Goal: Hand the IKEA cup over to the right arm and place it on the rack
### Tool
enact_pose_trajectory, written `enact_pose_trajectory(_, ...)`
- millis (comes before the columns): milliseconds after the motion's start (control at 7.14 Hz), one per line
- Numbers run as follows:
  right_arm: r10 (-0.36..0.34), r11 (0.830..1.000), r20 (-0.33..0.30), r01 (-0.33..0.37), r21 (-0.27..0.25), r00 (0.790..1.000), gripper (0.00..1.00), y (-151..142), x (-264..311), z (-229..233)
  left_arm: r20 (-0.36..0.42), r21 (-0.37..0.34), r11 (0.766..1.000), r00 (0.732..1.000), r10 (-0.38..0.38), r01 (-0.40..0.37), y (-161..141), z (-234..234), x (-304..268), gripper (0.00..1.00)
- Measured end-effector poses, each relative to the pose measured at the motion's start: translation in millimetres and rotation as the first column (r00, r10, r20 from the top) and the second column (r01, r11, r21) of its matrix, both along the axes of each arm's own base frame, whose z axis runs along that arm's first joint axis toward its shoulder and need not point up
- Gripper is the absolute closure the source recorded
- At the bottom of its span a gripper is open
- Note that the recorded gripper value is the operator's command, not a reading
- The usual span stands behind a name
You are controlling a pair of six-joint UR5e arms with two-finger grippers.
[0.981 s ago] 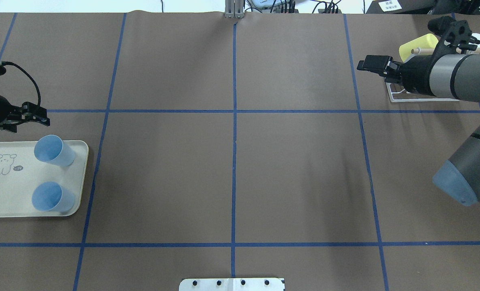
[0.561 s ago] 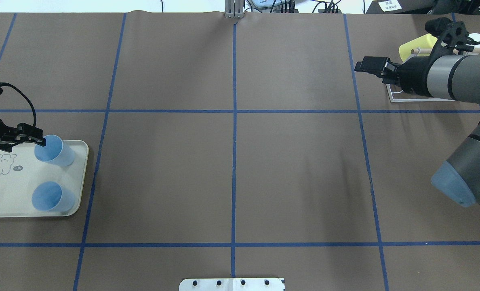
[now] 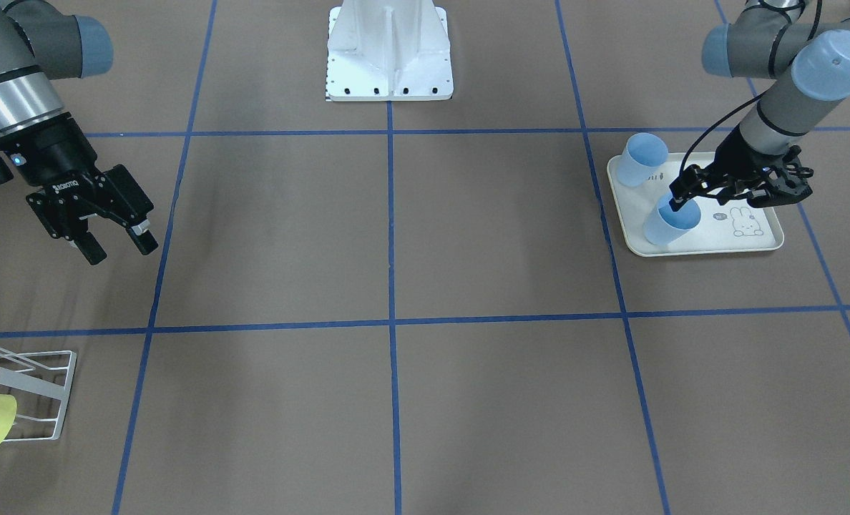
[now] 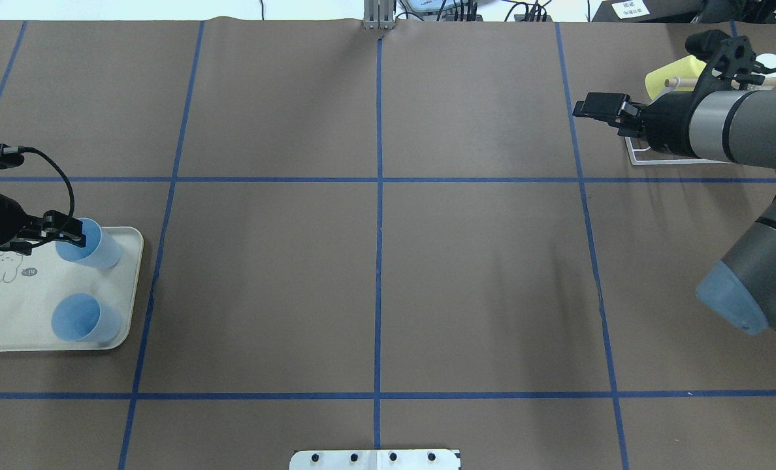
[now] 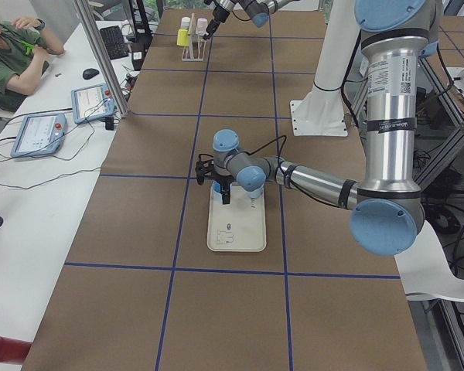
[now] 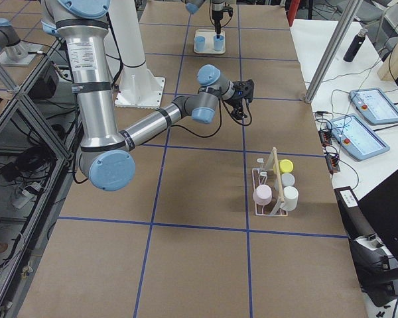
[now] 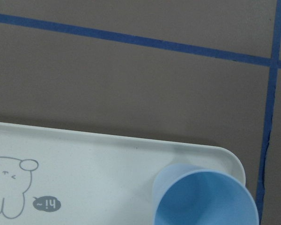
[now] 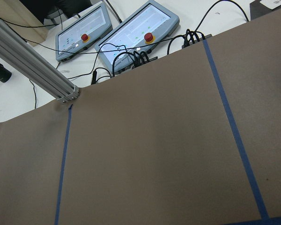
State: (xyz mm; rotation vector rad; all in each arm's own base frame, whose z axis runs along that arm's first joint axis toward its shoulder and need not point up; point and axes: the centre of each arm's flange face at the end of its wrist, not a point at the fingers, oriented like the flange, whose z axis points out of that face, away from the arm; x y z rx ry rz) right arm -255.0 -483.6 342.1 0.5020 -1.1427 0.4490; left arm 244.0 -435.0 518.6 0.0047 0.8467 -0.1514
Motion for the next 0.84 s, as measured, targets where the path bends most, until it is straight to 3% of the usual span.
enact_pose_trajectory(140,-0.001,1.0,0.0,0.001,0.0,1.0,0.0,0.1,-0.3,0.1,0.002,0.0,1.0,1.0,0.012,-0.012,2.5,1.0,5.9,0.6)
enact_pose_trajectory(280,0.0,1.0,-0.001,0.0,-0.001,1.0,0.0,0.0,-0.6,0.4,0.004,0.002,1.0,1.0,0.023,-0.023,5.2,0.8,12.1,0.96)
enact_pose_trajectory(420,-0.001,1.0,-0.001,0.001,-0.001,1.0,0.0,0.3,-1.3,0.5,0.006,0.003,1.0,1.0,0.029,-0.029,6.5,1.1,15.1,1.0)
enact_pose_trajectory(841,-0.004,1.0,-0.002,0.004,-0.001,1.0,0.0,1.0,-3.2,1.1,0.007,-0.005,0.999,0.999,0.038,-0.038,7.5,2.8,15.0,1.0)
